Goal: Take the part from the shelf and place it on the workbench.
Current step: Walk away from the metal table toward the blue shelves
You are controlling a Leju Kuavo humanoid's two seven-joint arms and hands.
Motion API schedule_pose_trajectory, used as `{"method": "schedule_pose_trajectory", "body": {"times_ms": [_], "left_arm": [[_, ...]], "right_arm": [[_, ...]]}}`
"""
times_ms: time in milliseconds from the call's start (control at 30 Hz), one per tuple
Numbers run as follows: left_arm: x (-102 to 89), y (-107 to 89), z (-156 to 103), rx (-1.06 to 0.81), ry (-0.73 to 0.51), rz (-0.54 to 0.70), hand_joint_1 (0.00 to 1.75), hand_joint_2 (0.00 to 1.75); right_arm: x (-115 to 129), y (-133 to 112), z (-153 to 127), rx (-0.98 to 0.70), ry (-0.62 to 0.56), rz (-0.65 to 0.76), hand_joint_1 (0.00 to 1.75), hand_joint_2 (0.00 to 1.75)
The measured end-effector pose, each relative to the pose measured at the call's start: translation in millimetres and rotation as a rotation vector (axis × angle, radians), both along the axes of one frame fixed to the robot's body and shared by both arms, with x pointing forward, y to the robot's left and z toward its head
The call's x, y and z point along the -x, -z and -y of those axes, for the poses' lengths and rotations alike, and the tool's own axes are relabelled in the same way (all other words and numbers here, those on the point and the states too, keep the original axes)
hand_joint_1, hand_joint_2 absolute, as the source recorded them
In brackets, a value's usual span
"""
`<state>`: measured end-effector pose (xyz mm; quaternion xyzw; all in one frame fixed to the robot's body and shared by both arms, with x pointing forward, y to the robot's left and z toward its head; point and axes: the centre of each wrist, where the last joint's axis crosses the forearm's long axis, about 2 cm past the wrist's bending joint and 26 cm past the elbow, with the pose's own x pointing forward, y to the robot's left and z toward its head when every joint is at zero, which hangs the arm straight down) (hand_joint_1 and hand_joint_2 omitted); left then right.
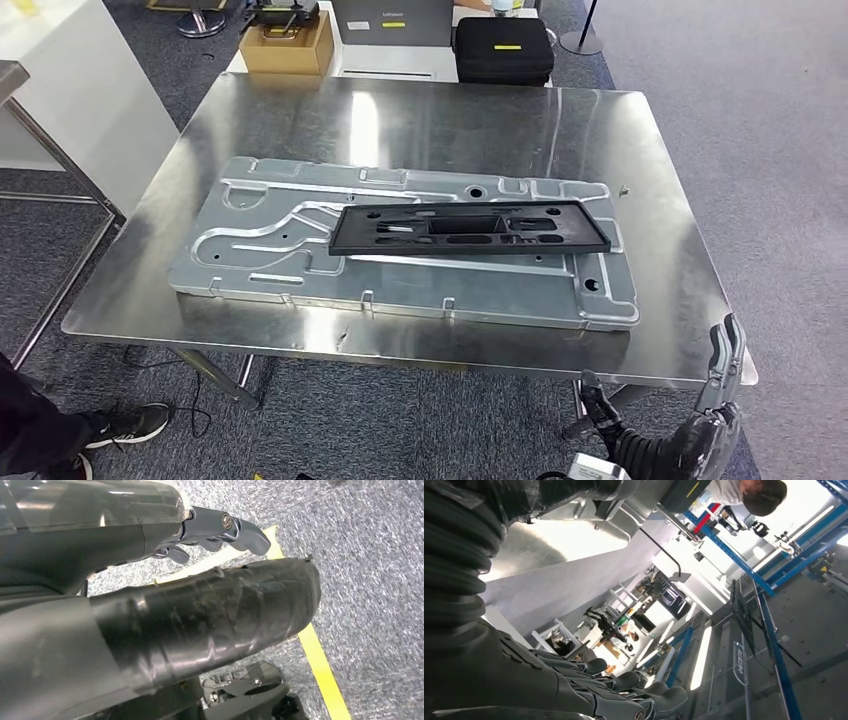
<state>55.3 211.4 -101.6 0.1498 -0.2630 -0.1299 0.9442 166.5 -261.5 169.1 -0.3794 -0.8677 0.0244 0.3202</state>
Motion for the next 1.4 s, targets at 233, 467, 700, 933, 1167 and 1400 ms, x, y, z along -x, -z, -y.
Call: {"method": "schedule_pose_trajectory", "body": {"times_ms": [233, 467, 700, 933, 1167, 1400], "left_arm": [[0.6, 0.0, 0.2, 0.000, -0.001, -0.002, 0.00, 0.00], [0.0, -0.1, 0.8, 0.001, -0.007, -0.002, 0.00, 0.00], [1.6, 0.1, 0.7, 0.000, -0.010, -0.006, 0.00, 0.00], [1.1, 0.0, 0.6, -0.001, -0.015, -0.008, 0.00, 0.00], [0.4, -0.1, 0.6, -0.002, -0.015, -0.007, 0.00, 0.00], [0.0, -0.2, 1.2, -0.001, -0.015, -0.007, 0.00, 0.00]], "right_arm": [[2.1, 2.0, 0.2, -0.006, 0.002, -0.014, 0.00, 1.75], [3.2, 4.2, 0.2, -0.037, 0.003, -0.035, 0.00, 1.75], [5.7, 9.4, 0.0, -0.058, 0.003, -0.065, 0.00, 1.75], [6.5, 12.1, -0.3, -0.064, 0.006, -0.085, 0.00, 1.75], [7.6, 15.4, -0.7, -0.064, 0.005, -0.101, 0.00, 1.75], [7.6, 16.7, -0.6, -0.068, 0.007, -0.110, 0.00, 1.75]]}}
